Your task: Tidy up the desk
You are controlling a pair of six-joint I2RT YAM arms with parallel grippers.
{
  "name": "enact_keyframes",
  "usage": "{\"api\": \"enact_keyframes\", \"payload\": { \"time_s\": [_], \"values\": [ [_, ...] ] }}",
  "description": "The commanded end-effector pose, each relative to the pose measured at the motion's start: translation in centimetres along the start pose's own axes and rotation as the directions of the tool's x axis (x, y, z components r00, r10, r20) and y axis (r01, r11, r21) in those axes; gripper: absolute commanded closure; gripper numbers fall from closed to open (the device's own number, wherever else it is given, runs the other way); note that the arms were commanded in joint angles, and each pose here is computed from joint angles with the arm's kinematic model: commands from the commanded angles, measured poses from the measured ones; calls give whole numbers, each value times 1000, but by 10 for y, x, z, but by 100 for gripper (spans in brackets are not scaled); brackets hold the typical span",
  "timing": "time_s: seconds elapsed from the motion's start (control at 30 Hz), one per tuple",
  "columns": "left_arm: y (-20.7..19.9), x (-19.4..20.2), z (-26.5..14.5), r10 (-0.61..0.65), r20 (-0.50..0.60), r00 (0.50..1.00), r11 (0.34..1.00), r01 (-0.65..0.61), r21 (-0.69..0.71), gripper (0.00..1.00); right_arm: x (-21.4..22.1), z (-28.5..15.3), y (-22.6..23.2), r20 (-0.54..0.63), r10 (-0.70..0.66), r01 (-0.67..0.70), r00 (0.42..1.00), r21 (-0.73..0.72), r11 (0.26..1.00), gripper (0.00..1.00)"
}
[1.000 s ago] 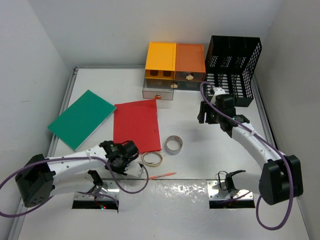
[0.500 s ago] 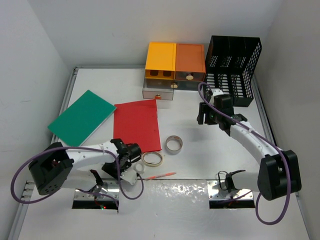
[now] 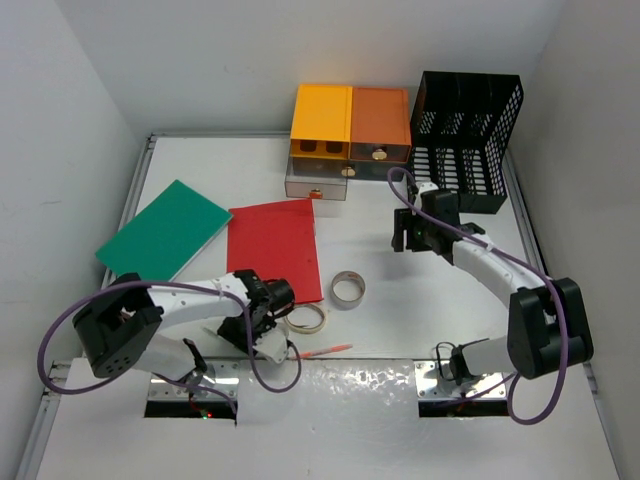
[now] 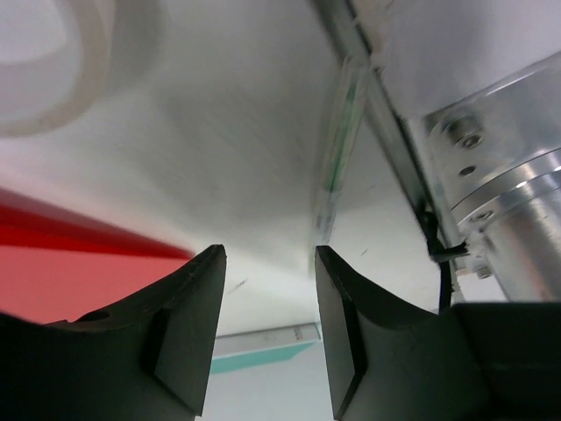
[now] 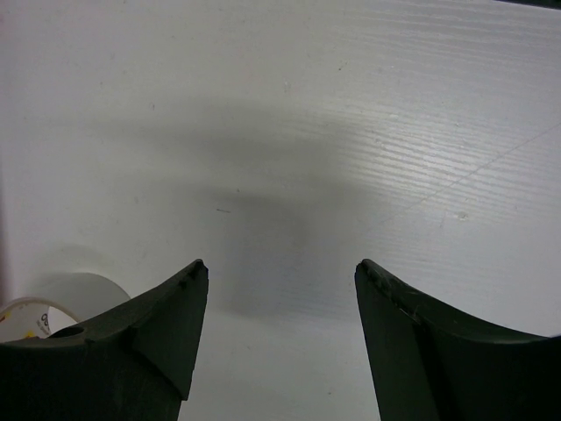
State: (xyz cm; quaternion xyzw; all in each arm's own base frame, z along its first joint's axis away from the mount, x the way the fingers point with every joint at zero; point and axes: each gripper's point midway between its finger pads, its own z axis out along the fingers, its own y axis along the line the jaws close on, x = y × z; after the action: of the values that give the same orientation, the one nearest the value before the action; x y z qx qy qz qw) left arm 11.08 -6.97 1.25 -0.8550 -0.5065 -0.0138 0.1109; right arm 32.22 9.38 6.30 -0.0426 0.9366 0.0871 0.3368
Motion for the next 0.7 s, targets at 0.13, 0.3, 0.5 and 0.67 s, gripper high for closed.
{"api": "enact_keyframes", "payload": {
  "time_s": [0.13, 0.3, 0.5, 0.67],
  "values": [
    [17, -18, -31, -10, 111, 994, 996, 21, -92, 57, -33, -5, 20, 113, -43, 54, 993, -98, 994, 33],
    [8, -13, -29, -19, 97, 995, 997, 27, -72, 57, -43, -18, 51, 152, -188, 212, 970, -168, 963, 31],
    [4, -1, -7, -32, 15, 999, 997, 33, -74, 56, -40, -25, 77, 171, -251, 286, 953, -230, 930, 30],
    [2, 3, -8, 9, -16, 1000, 998, -10, -58, 55, -33, -24, 70, 148, -245, 272, 958, -198, 942, 30]
  ]
}}
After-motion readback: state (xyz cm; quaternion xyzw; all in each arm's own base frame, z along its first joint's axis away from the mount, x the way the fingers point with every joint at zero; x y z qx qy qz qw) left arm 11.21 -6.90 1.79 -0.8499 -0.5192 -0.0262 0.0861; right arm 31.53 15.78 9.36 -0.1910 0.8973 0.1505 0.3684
